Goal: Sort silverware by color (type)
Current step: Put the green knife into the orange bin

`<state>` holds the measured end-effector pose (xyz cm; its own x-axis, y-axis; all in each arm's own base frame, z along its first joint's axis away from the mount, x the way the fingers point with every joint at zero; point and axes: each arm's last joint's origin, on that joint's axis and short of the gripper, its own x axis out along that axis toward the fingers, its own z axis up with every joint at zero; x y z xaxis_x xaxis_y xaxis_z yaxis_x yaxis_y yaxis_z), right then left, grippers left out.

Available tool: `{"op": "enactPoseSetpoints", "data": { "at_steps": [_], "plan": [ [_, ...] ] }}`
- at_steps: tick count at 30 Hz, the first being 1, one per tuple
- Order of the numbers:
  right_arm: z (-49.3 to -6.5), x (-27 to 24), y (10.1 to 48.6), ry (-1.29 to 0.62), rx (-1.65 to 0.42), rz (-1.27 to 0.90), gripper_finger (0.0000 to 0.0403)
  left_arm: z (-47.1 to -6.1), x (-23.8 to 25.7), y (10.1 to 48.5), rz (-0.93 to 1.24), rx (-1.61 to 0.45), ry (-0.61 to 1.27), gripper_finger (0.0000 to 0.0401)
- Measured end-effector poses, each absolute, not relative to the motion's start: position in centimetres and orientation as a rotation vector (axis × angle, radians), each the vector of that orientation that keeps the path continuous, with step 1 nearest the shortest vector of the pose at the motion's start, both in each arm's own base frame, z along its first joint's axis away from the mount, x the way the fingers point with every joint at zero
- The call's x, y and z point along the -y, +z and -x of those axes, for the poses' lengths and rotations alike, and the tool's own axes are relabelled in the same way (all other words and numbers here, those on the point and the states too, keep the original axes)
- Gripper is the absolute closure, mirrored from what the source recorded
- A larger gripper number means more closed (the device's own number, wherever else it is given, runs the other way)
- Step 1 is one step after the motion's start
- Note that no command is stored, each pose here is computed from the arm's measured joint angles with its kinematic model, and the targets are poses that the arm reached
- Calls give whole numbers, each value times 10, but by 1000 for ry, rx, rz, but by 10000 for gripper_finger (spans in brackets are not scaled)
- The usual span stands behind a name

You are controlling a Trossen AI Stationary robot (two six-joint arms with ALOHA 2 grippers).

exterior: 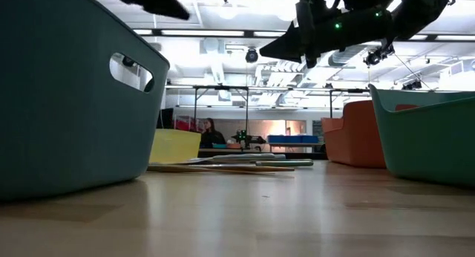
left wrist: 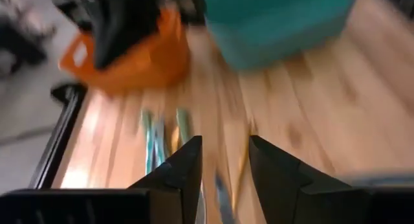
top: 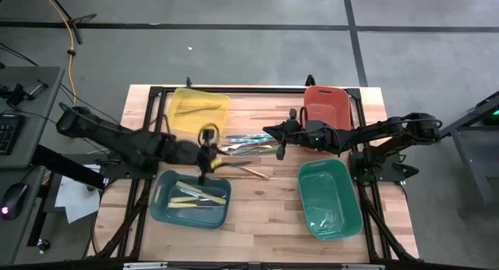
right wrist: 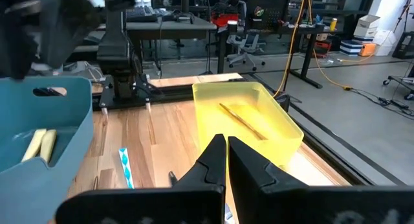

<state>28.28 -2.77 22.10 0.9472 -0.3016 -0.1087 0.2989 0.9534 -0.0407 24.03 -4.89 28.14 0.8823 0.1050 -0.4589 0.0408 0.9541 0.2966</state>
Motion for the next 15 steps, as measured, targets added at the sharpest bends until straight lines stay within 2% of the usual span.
{"op": "enactPoseSetpoints", "data": {
  "at_steps": [8,15],
  "plan": [
    [-283,28,220,-305,-130,25,403,-227,4,239,-179,-103,55,283],
    [-283,28,220,-305,-131,34,403,-216,-14,218,-92,-53,138,283]
  ]
}}
